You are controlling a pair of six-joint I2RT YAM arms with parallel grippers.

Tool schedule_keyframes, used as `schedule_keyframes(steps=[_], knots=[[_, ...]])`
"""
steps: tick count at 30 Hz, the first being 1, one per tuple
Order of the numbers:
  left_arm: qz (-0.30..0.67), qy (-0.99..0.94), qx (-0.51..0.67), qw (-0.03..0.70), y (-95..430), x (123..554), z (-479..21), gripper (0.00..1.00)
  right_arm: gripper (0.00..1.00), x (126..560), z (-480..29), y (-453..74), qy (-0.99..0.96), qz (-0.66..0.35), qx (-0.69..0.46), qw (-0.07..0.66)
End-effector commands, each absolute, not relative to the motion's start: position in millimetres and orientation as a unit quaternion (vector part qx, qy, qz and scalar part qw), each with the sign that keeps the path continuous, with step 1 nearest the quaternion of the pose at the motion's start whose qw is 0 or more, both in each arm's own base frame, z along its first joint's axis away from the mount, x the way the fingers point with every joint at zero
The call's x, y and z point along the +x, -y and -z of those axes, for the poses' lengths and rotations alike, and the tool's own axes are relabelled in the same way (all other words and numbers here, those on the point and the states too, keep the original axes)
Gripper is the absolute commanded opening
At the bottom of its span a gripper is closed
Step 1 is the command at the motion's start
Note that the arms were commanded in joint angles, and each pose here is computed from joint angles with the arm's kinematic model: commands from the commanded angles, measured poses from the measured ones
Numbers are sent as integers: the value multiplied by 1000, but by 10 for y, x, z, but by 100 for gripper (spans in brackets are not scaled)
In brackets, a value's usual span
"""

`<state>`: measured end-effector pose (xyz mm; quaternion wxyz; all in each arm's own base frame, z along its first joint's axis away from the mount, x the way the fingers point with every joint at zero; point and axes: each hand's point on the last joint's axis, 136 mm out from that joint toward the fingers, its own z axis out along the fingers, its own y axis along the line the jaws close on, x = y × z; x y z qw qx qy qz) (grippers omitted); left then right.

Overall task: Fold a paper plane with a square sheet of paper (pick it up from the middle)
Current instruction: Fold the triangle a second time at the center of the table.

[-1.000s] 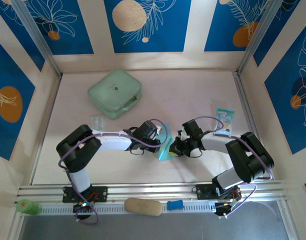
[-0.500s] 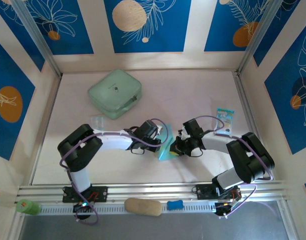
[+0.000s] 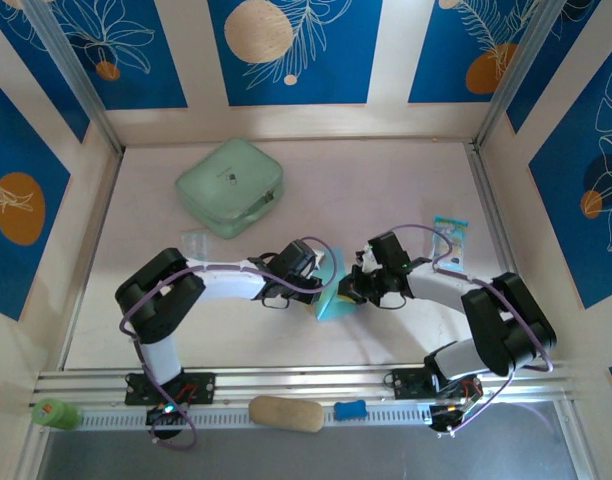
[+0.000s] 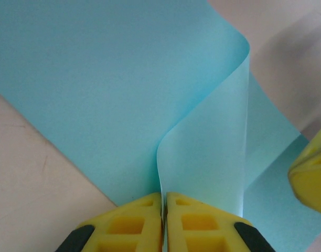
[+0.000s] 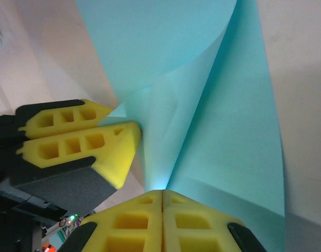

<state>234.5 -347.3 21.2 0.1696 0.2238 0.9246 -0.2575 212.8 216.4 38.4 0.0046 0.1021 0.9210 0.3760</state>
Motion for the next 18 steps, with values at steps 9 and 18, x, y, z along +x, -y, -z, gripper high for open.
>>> schedule_keyframes(steps=[9,18], knots=[[275,-917,230,174,3557,2346,-430,10,5,1872,49,-1988,-938,-318,128,-51],[274,-916,237,173,3581,2357,-397,10,5,1879,66,-1953,-939,-314,131,-51]])
